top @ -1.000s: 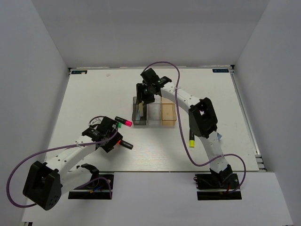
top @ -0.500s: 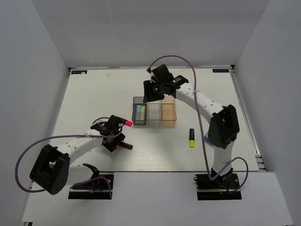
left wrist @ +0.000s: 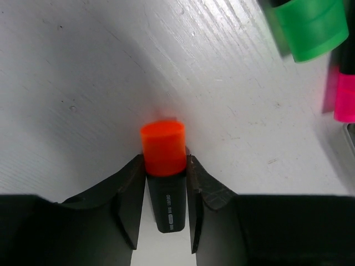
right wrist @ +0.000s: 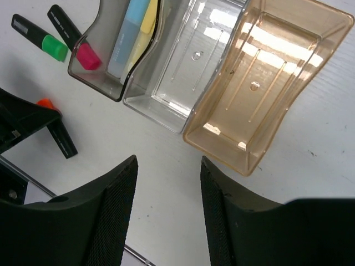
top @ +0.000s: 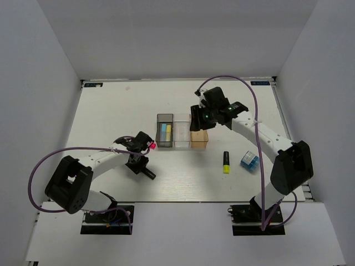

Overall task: Sort the stationery into containers
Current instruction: Pick up the pen from the center of the board, then place the pen in the storage box.

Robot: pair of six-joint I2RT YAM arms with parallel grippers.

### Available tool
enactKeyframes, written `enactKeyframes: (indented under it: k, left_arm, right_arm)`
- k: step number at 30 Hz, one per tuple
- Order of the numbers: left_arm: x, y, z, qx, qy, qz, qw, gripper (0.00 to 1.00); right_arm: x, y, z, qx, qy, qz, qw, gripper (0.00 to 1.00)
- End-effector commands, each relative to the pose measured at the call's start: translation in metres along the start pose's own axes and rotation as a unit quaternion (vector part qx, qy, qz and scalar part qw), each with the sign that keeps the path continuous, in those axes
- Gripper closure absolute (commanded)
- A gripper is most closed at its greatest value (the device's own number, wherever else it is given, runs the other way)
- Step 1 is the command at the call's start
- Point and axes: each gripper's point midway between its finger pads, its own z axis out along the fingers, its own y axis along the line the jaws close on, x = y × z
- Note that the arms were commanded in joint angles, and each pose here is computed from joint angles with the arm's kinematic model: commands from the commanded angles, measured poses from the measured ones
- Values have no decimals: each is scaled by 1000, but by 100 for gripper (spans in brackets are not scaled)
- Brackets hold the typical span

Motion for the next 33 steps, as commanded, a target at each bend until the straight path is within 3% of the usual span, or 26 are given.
enactKeyframes:
  k: [1, 5, 6, 9, 12, 15, 16, 17, 18, 21, 22, 23, 24, 26, 28, 29, 30, 31, 32, 33]
  left_arm:
    - [12, 25, 8, -40, 12, 2, 999, 59]
    - [17, 25, 10, -49, 25, 30, 998, 77]
    - [18, 24, 9, -49, 31, 42, 997, 84]
    - [13, 14, 0, -34, 29, 87, 995, 100]
    - [0, -9, -27, 8, -4, 155, 988, 100]
    - [-19, -48, -77, 87, -67, 217, 970, 100]
    - [-21, -54, -86, 99, -77, 243, 962, 100]
    - [-22, -62, -97, 115, -96, 256, 955, 100]
    - [-25, -66, -103, 121, -103, 289, 944, 100]
    - [-30, -118, -140, 191, -120, 295, 929, 100]
    - [-29, -137, -153, 227, -120, 323, 911, 100]
    - [-22, -162, -153, 254, -104, 332, 903, 100]
    - [-13, -172, -155, 277, -85, 358, 888, 100]
    - [-12, -217, -170, 334, -100, 390, 852, 100]
    - [9, -240, -145, 339, -65, 427, 836, 100]
    - [-1, -265, -169, 361, -90, 432, 821, 100]
    - [-2, -272, -165, 356, -95, 439, 819, 100]
    - [5, -277, -129, 318, -82, 457, 826, 100]
    - [-4, -297, -148, 335, -104, 457, 818, 100]
    - [-5, -302, -129, 317, -101, 463, 822, 99]
  right_arm:
    - [-10, 4, -23, -22, -34, -5, 999, 48]
    - [-6, -5, -35, -21, -33, 0, 999, 41]
    - [-5, -9, -36, -18, -31, -5, 999, 24]
    - [-1, -16, -54, -11, -36, -40, 998, 10]
    - [9, -23, -70, -4, -45, -83, 996, 10]
    - [21, -31, -81, 7, -60, -96, 994, 38]
    - [33, -36, -77, 11, -51, -94, 994, 76]
    - [33, -43, -79, 29, -65, -94, 993, 96]
    - [35, -46, -79, 34, -68, -93, 993, 100]
    - [56, -53, -74, 38, -48, -91, 994, 100]
    - [64, -55, -73, 39, -44, -91, 994, 100]
    - [67, -58, -71, 38, -41, -92, 994, 75]
    - [67, -57, -71, 35, -44, -91, 994, 58]
    - [69, -62, -73, 38, -47, -115, 992, 37]
    - [68, -64, -73, 38, -57, -123, 990, 39]
    - [68, -65, -74, 39, -59, -126, 989, 51]
    - [68, -65, -76, 36, -63, -125, 989, 59]
    - [69, -66, -75, 36, -63, -125, 989, 67]
    - [70, -69, -76, 39, -64, -120, 990, 76]
    - [70, -71, -76, 41, -64, -119, 990, 87]
